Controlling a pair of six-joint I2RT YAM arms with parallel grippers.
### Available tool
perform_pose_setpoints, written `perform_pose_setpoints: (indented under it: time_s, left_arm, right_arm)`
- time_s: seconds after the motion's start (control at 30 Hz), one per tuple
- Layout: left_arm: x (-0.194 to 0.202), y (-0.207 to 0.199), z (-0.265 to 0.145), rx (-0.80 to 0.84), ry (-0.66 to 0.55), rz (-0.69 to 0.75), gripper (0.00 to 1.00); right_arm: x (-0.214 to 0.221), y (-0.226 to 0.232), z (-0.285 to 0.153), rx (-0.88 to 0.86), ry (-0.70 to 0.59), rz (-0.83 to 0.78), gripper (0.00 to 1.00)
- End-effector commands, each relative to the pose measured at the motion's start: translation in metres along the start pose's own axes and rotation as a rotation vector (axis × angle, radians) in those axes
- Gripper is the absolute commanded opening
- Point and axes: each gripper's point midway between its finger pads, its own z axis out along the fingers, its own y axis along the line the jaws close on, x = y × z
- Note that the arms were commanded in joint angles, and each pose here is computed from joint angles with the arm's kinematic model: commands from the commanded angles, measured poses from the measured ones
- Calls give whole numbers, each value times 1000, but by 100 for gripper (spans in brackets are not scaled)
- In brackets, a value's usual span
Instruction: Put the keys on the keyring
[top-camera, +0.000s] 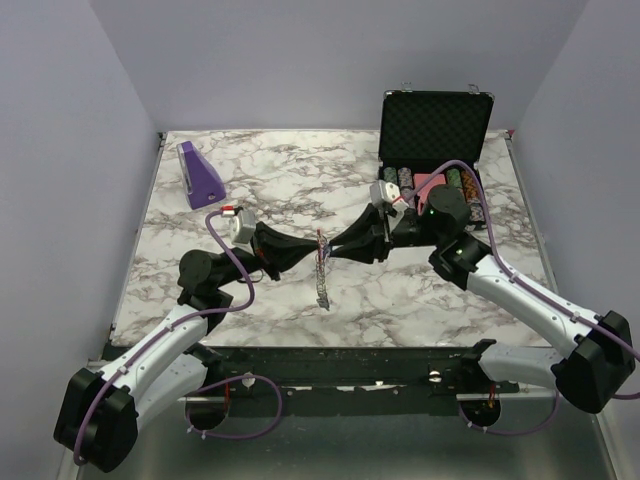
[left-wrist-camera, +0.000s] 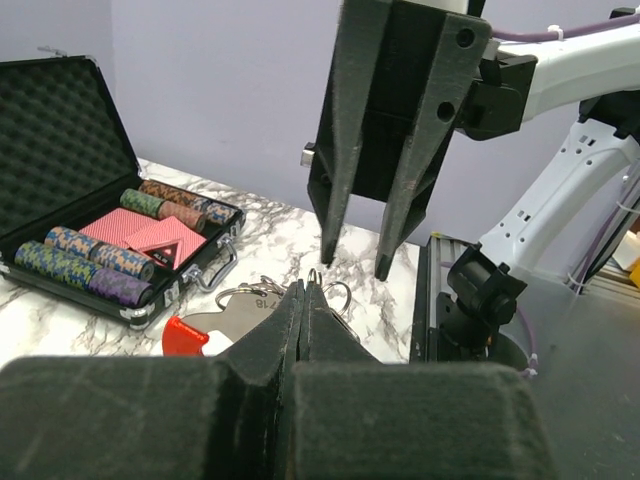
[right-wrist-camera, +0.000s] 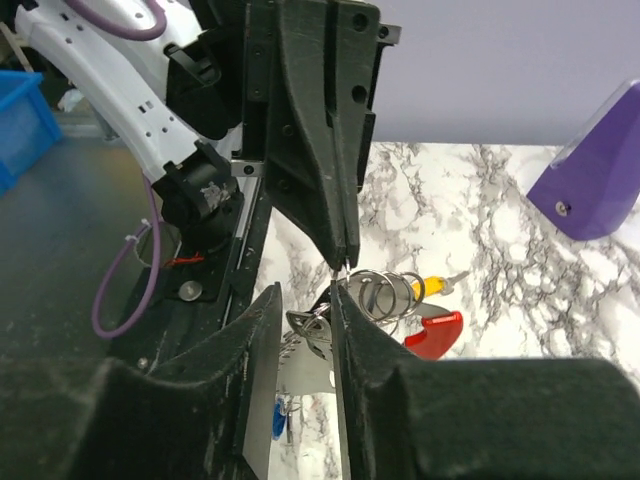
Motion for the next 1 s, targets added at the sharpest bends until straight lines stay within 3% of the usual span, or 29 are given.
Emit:
perform_pose_setpoints:
  time_s: [0.0,0.4,0.6,0.97]
  left_arm:
    - [-13,-12,0,52,-35,76,0]
    - [-12,-8,-1,36,-25,90,0]
    - [-11,-6,-1,24,-23,86,0]
    - [-10,-4,-1,17,-22,87,0]
  right_arm:
    - [-6,-18,4,88,-19,107,36]
    - [-8,-28,9,125,-29,230,34]
    - [-5,-24,10,100,-20,242,19]
    - [7,-22,11,95,2,285,22]
